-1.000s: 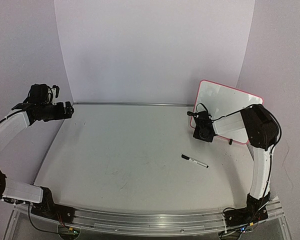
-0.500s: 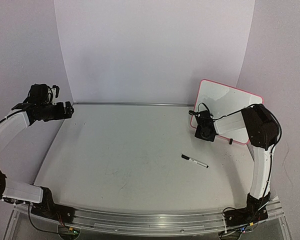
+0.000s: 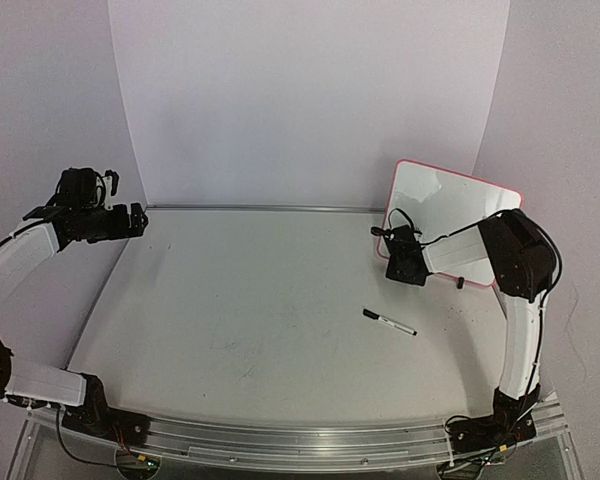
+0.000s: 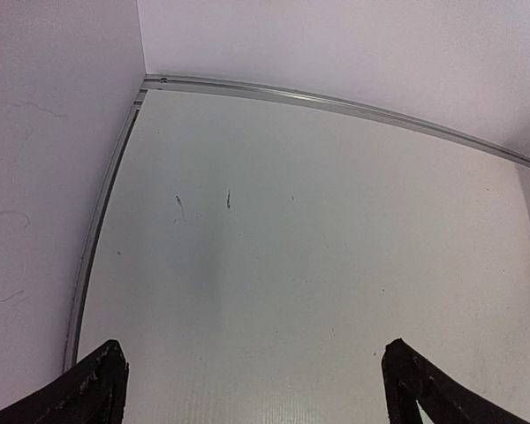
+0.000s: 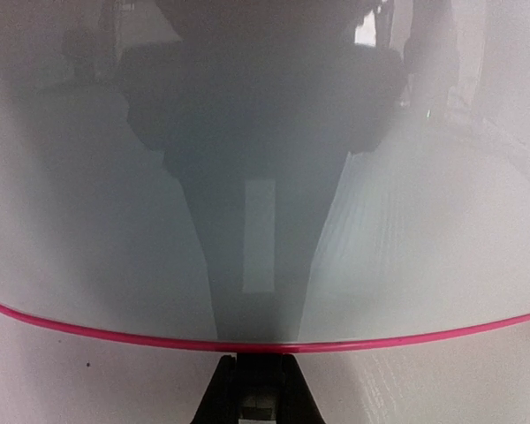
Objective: Write a sentence on the whiteboard
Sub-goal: Move the whiteboard stand to the center of the board.
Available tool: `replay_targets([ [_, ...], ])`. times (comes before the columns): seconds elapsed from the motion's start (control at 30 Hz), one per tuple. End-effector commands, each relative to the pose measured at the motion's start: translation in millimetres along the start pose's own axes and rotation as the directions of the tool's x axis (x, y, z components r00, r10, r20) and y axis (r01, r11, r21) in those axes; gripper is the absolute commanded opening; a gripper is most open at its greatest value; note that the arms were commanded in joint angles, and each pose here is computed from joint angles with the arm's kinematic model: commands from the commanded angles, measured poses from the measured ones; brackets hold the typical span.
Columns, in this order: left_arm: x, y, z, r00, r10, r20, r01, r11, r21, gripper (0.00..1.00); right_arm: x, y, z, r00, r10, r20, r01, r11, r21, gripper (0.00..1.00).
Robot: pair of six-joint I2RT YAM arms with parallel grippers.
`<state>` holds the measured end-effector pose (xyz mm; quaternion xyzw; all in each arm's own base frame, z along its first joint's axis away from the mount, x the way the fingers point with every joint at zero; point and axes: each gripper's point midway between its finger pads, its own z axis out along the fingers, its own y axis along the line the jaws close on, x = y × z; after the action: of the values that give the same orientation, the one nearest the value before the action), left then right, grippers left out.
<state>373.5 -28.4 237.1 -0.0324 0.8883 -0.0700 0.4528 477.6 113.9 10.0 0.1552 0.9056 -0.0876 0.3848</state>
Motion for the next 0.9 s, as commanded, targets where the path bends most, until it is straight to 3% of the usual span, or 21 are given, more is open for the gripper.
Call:
replay_targets([
  [0.0, -12.8, -3.9, -7.9, 0.998, 0.016, 0.055, -0.017, 1.0, 0.018, 1.0, 15.3, 37.9, -29.8, 0.998, -0.057, 0.019, 0.058, 0.994, -0.095, 0.0],
  [0.87, -14.0, -4.6, -14.3, 0.998, 0.01, 0.069, -0.012, 1.0, 0.021, 0.99, 116.7, 217.5, -178.8, 0.973, -0.215, 0.082, 0.229, 0.874, -0.428, 0.0],
])
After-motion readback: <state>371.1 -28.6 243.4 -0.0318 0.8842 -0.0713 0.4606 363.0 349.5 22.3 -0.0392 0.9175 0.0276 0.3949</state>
